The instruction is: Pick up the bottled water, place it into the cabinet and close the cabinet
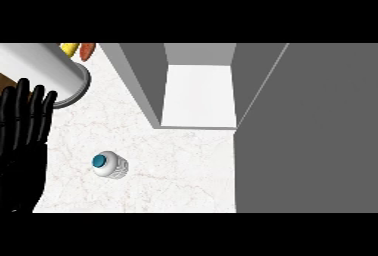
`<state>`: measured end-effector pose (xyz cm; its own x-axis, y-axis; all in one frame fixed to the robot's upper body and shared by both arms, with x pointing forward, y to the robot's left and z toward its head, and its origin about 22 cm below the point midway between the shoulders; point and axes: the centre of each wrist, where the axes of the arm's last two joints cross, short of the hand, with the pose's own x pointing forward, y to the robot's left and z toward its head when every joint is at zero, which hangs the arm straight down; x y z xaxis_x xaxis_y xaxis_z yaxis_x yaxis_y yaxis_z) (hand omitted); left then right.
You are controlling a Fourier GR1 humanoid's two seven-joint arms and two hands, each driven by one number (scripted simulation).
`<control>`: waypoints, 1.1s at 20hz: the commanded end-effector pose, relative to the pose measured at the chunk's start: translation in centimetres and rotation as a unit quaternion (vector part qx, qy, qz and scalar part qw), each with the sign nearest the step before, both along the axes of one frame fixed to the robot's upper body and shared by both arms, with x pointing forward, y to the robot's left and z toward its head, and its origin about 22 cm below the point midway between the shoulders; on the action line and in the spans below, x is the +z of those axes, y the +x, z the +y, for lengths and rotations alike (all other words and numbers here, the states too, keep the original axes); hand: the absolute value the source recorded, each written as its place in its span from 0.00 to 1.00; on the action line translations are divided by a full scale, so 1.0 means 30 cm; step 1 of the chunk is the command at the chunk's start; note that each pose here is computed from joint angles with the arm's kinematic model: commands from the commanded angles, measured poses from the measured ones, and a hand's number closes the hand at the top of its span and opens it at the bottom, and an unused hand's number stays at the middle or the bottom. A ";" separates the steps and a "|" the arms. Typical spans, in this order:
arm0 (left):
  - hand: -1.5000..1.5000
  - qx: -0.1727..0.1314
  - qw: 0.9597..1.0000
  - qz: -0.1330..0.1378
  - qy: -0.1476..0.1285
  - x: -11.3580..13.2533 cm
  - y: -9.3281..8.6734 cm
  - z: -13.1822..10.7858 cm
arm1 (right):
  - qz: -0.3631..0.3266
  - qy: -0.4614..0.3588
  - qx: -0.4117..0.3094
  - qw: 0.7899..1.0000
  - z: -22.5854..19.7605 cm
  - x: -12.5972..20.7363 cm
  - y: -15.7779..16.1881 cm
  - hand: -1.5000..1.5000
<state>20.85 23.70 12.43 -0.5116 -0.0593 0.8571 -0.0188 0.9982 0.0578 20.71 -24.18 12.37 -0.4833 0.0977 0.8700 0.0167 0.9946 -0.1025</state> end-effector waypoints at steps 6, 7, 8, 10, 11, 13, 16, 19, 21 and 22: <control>0.00 -0.165 0.986 0.006 0.023 -0.013 0.002 0.138 | -0.040 0.023 0.026 0.999 0.006 0.044 -0.142 0.00; 0.00 -0.166 0.977 0.137 -0.009 -0.096 -0.026 0.087 | 0.095 0.053 0.069 0.992 0.027 -0.050 -0.107 0.00; 0.00 -0.178 0.973 0.143 -0.016 -0.090 -0.043 0.116 | 0.105 0.064 0.070 0.990 0.035 -0.062 -0.125 0.00; 0.00 -0.181 0.972 0.152 -0.003 -0.029 -0.060 0.154 | 0.105 0.067 0.068 0.990 0.038 0.016 -0.184 0.00; 0.00 -0.185 0.970 0.155 -0.013 -0.031 -0.093 0.124 | 0.120 0.064 0.077 0.988 0.028 0.033 -0.252 0.00; 0.00 -0.185 0.970 0.160 -0.010 -0.020 -0.120 0.207 | 0.113 0.075 0.077 0.988 0.046 0.059 -0.282 0.00; 0.00 -0.186 0.970 0.156 -0.001 0.023 -0.187 0.181 | 0.115 0.071 0.075 0.988 0.040 0.111 -0.357 0.00; 0.00 -0.167 0.971 0.173 -0.012 0.022 -0.160 0.209 | 0.112 0.080 0.074 0.988 0.062 0.086 -0.354 0.00; 0.00 -0.162 0.969 0.186 -0.002 -0.031 -0.233 0.192 | 0.119 0.079 0.068 0.987 0.050 0.061 -0.392 0.00; 0.00 -0.157 0.972 0.176 -0.006 -0.054 -0.241 0.203 | 0.121 0.067 0.074 0.988 0.052 0.103 -0.404 0.00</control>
<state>14.97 29.59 11.92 -0.1878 0.0722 0.9795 0.3251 0.9456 -0.0074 10.89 -22.66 13.19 -0.2496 -0.0902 0.9642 -0.1343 0.9893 0.0577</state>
